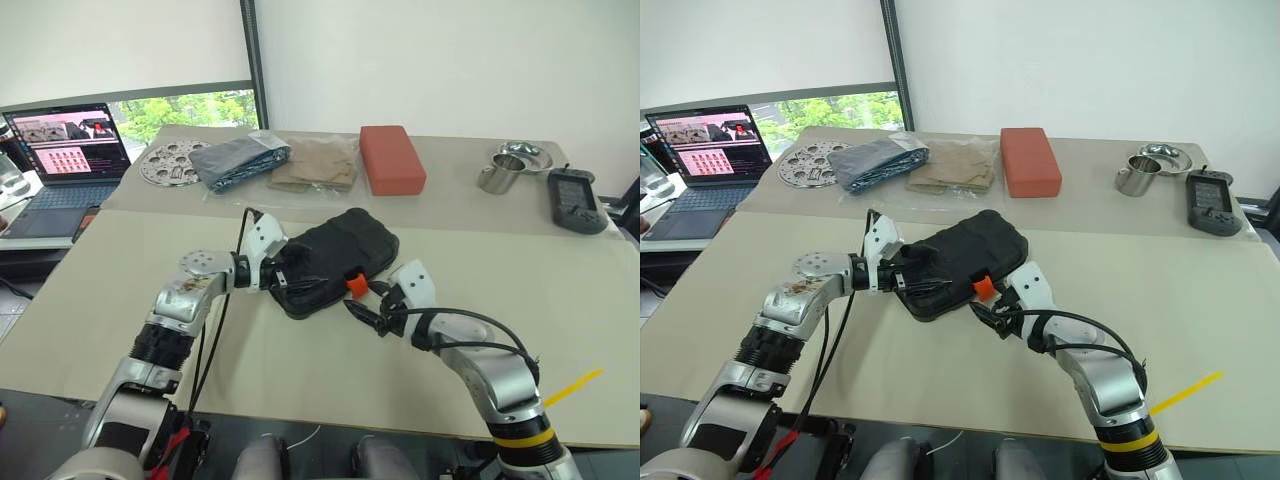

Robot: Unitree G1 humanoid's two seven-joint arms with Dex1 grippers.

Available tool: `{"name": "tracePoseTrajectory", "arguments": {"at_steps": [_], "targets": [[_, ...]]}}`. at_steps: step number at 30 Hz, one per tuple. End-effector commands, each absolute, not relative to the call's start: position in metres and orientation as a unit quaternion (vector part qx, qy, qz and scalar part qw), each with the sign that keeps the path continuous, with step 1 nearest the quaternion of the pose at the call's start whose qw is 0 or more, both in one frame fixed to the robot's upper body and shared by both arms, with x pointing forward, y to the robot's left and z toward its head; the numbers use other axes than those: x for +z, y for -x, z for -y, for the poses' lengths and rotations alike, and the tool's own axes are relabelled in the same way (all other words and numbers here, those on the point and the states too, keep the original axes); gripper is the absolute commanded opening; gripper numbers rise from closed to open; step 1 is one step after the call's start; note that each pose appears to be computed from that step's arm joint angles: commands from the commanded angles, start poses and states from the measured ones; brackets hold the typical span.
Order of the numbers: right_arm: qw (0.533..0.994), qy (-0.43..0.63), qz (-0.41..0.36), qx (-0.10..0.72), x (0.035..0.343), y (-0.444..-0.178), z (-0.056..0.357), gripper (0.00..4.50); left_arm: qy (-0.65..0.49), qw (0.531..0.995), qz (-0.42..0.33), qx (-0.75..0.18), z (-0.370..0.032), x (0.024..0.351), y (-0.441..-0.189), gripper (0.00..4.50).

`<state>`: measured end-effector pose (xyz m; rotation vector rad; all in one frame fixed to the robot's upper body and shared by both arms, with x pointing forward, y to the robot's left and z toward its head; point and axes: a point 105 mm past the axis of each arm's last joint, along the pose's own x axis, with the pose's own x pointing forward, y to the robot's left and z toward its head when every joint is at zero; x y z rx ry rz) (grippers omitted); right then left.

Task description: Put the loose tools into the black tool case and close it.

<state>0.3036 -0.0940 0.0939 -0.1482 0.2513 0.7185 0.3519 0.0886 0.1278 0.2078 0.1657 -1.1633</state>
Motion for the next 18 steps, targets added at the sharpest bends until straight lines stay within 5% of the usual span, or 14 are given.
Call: {"name": "tracePoseTrajectory", "arguments": {"at_steps": [1, 4, 18], "targets": [[0.928, 0.086, -0.089, 0.35, 0.1123, -0.3065, 0.0922, 2.74, -0.1, 0.825, -0.077, -0.551, -0.0861, 0.1273, -0.3517, 4.5], [0.928, 0.086, -0.09, 0.351, 0.1118, -0.3064, 0.092, 1.74, -0.1, 0.824, -0.077, -0.552, -0.0853, 0.1272, -0.3509, 4.5], [0.929, 0.098, -0.091, 0.346, 0.1093, -0.3097, 0.0913, 1.74, -0.1, 0.822, -0.076, -0.555, -0.0826, 0.1272, -0.351, 4.5]]}}
